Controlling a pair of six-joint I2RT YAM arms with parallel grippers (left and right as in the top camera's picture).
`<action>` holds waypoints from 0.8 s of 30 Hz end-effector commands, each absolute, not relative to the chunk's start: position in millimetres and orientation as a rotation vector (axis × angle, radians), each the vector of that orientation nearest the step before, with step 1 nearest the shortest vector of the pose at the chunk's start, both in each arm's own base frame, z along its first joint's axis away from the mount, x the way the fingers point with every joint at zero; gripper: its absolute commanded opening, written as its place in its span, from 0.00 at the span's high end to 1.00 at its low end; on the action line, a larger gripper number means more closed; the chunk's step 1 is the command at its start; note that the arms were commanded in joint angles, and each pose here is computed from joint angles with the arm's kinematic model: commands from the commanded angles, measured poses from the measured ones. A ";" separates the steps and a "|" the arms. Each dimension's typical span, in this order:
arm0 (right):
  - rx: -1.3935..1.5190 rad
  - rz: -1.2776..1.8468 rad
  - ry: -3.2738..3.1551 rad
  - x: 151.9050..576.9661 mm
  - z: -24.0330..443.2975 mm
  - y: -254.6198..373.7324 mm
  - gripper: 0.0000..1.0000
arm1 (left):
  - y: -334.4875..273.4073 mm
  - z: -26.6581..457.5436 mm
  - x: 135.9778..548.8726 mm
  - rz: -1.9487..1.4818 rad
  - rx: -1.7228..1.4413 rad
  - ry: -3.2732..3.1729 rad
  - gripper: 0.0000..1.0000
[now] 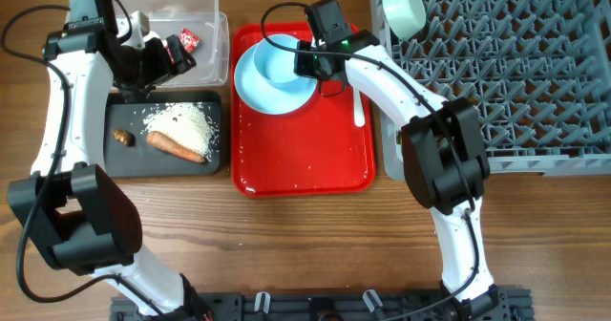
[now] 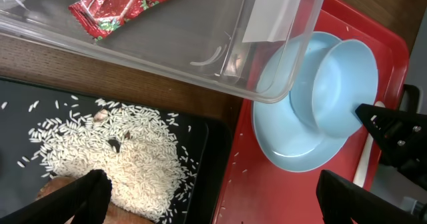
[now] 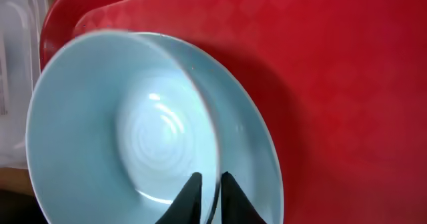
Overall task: Sort waste into correct bins and load items into the dishwasher rack
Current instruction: 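Release the green bowl in the rack and move right gripper to blue bowl, then place the light-blue bowl in the rack with the right gripper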
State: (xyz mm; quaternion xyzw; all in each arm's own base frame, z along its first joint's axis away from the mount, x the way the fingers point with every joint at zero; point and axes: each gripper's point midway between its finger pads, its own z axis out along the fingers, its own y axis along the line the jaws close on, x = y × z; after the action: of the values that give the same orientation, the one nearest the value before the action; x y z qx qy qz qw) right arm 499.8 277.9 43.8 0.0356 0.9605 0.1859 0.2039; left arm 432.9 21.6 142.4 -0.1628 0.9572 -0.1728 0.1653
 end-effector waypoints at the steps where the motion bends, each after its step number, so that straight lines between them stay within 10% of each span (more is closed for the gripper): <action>1: 0.142 0.478 2.708 497.6 25.5 274.5 0.96 | 22.5 159.5 436.0 -0.482 -0.444 2.684 0.00; 5: 0.189 0.499 2.684 502.8 39.4 271.1 0.96 | 22.5 159.3 435.9 -0.482 -0.444 2.685 0.00; 10: 0.053 0.504 2.421 519.9 179.8 238.7 0.96 | 22.5 159.3 435.9 -0.482 -0.444 2.685 0.00; 16: 0.518 -0.681 1.950 474.4 329.0 8.5 0.96 | 22.5 159.3 435.9 -0.482 -0.444 2.685 0.00; 24: 0.279 -1.272 2.060 509.7 291.5 -105.3 0.96 | 22.5 159.3 435.9 -0.482 -0.444 2.685 0.00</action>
State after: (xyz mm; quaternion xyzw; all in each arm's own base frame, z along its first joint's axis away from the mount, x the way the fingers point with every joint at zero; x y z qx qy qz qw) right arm 495.6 -84.6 310.5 0.2039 0.7851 -0.4045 0.4223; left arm 432.9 21.6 142.4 -0.1628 0.9572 -0.1728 0.1653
